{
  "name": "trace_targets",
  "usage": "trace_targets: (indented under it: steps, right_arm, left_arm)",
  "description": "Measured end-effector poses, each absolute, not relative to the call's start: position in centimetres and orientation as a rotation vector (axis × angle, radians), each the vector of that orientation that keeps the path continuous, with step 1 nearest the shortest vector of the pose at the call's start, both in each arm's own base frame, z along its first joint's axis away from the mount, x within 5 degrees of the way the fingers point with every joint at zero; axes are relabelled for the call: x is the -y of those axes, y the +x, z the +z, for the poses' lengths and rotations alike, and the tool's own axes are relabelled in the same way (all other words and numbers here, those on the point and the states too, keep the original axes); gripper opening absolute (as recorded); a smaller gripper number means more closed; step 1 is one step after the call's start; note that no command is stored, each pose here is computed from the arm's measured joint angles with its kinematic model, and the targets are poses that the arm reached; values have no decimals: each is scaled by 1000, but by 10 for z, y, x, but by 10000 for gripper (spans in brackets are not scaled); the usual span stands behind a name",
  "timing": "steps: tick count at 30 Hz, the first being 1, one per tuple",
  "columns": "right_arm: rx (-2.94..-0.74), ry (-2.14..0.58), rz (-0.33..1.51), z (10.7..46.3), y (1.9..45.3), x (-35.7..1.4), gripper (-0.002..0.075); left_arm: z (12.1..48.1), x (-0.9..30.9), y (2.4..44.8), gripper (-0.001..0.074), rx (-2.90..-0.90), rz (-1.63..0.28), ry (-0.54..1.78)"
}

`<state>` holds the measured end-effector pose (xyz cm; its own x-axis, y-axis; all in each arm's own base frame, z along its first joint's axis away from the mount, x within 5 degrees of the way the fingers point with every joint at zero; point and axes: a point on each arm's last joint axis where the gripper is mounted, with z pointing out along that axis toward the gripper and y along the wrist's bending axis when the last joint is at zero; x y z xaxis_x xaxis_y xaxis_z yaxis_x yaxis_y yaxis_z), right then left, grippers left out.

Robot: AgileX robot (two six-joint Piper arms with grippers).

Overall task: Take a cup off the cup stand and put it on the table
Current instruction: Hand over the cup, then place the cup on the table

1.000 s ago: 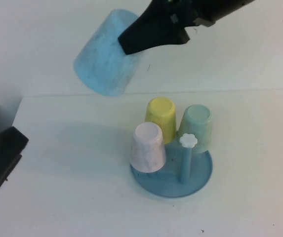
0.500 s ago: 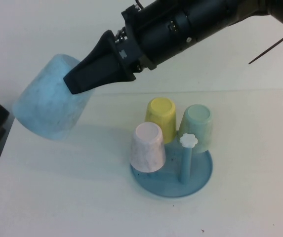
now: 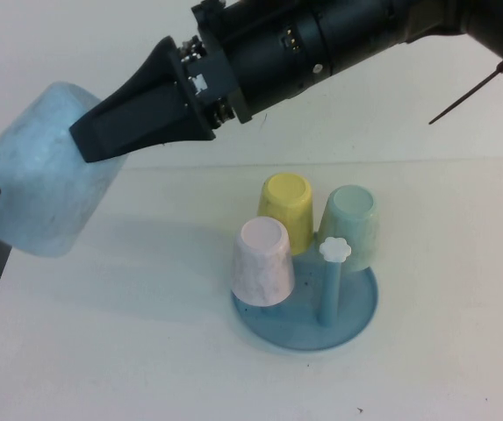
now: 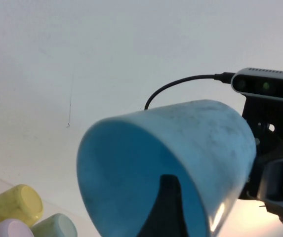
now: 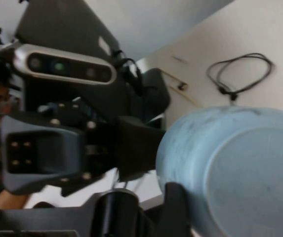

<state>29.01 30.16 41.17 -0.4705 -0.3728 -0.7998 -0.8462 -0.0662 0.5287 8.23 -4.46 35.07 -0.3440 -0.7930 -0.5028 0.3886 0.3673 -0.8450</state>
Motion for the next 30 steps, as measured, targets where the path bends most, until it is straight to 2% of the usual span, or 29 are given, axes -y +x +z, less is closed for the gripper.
trace_targets:
  steps: [3,5,7,11,14,16,18,23,26,28,30]
  right_arm:
    - [-1771,-1324,1595,412,283,-309,531]
    - [-1746,-1339,1608,411,282,-313,531]
    - [-1731,-1354,1603,408,282,-315,531]
    - [-1701,-1351,1625,409,282,-316,531]
    - [-1697,-1352,1625,409,282,-316,519]
    - [-1700,-1352,1618,409,282,-316,451]
    - [-1700,-1352,1618,409,282,-316,428]
    - [-1703,-1344,1614,409,285,-314,489]
    - [-1720,-1308,1621,410,291,-308,500]
    - [-1743,-1259,1635,411,298,-301,482]
    - [-1749,-1235,1614,415,303,-292,423]
  left_arm:
    - [351,45,82,547,-1465,-1255,-368]
    - [351,45,82,512,-1465,-1250,-363]
    - [351,45,82,421,-1467,-1247,-351]
    - [351,45,83,149,-1467,-1241,-356]
    - [351,45,82,87,-1462,-1250,-354]
    - [352,46,82,43,-1465,-1242,-335]
    - [351,47,81,19,-1471,-1238,-310]
    - [352,50,79,9,-1480,-1248,-261]
    - [352,52,77,9,-1499,-1254,-217]
    - [354,56,75,9,-1550,-1238,-155]
    - [354,59,74,9,-1632,-1209,-92]
